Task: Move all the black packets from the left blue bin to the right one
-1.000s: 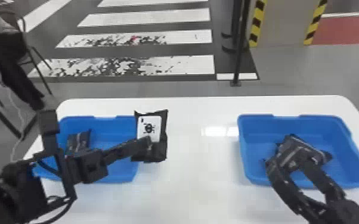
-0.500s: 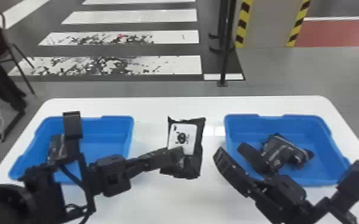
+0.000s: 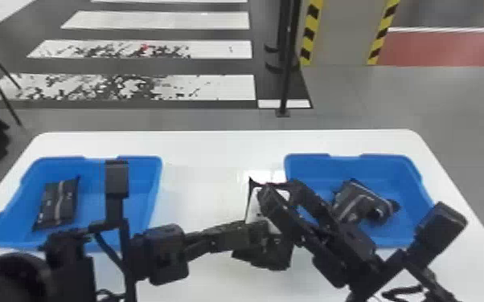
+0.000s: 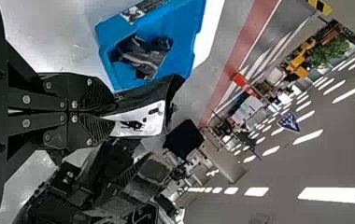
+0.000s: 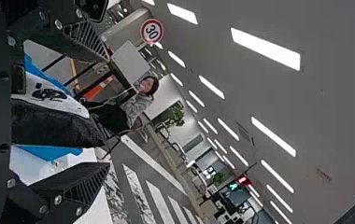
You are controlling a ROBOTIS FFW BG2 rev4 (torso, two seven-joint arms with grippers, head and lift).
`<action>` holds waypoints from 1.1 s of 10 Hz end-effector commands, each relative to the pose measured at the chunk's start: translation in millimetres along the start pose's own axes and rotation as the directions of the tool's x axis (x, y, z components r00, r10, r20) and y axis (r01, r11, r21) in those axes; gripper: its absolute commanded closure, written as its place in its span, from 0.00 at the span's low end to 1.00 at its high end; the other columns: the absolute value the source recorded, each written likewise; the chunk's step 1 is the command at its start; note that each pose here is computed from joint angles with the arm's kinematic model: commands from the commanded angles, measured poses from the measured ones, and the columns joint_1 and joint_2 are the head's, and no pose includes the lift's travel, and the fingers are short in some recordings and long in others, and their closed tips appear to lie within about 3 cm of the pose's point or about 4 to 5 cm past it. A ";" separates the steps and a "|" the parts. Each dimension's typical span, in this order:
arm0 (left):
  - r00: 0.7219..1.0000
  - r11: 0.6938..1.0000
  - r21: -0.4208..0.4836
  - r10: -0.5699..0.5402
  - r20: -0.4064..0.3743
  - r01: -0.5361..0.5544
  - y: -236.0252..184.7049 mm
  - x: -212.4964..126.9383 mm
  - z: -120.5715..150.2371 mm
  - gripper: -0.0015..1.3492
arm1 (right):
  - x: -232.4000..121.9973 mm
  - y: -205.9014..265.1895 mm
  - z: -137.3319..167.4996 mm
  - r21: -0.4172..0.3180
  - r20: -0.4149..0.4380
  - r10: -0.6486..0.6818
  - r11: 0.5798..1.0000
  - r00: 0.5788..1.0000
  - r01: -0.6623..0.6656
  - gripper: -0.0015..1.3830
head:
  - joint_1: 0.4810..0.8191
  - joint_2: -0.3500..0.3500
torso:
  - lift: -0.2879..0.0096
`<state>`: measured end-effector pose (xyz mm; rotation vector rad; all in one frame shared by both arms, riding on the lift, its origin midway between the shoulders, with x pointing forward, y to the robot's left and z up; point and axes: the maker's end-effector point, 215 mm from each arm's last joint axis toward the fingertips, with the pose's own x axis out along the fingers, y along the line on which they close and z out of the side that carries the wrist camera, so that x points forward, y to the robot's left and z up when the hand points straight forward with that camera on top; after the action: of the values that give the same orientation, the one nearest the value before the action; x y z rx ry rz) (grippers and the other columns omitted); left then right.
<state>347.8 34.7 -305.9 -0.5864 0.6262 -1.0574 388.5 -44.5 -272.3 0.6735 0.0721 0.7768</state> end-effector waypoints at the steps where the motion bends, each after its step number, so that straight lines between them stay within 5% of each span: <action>1: 1.000 1.000 -0.002 -0.018 -0.006 0.018 -5.4 3.8 -1.7 0.90 | -0.1 -5.9 -5.1 0.035 0.005 -0.004 0.999 1.000 0.004 0.61 | 0.63 0.48 | 0.45; 2: 1.000 1.000 -0.002 -0.017 -0.005 0.016 -4.9 3.3 -1.3 0.90 | -0.7 -9.3 -1.5 0.024 0.018 -0.010 1.000 1.000 0.010 0.83 | 0.63 0.47 | 0.45; 3: 1.000 1.000 -0.003 -0.016 -0.002 0.016 -4.7 2.7 -1.2 0.90 | -0.9 -11.9 4.2 0.014 0.039 -0.015 1.000 0.999 0.014 0.92 | 0.63 0.46 | 0.45; 7: 0.997 0.999 -0.022 -0.025 0.071 0.026 -3.0 0.8 11.7 0.85 | 0.5 -9.5 4.1 0.036 0.040 -0.003 0.999 0.999 0.001 0.92 | 0.63 0.45 | 0.45; 8: 0.995 0.999 -0.026 -0.035 0.091 0.037 -6.5 0.9 15.0 0.64 | 0.9 -11.3 4.6 0.049 0.044 -0.003 0.999 0.999 0.001 0.92 | 0.63 0.46 | 0.45; 9: 0.993 0.999 -0.030 -0.029 0.113 0.033 -4.4 -2.3 18.3 0.28 | 3.7 -17.2 6.9 0.051 0.045 -0.002 0.999 0.999 0.000 0.92 | 0.63 0.46 | 0.45; 10: 0.992 0.999 -0.042 -0.022 0.125 0.028 -1.8 -6.1 17.0 0.06 | 9.0 -27.8 12.9 0.012 0.037 -0.005 1.000 0.999 0.004 0.92 | 0.63 0.46 | 0.45; 11: 0.991 0.998 -0.057 -0.015 0.134 0.023 0.9 -10.3 13.4 0.08 | 11.7 -47.8 22.0 -0.019 0.039 -0.025 0.999 0.999 0.026 0.92 | 0.63 0.46 | 0.45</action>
<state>355.3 44.1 -293.6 -0.7018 0.5357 -1.0186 424.7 -66.7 -279.4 0.6852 0.0424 0.7462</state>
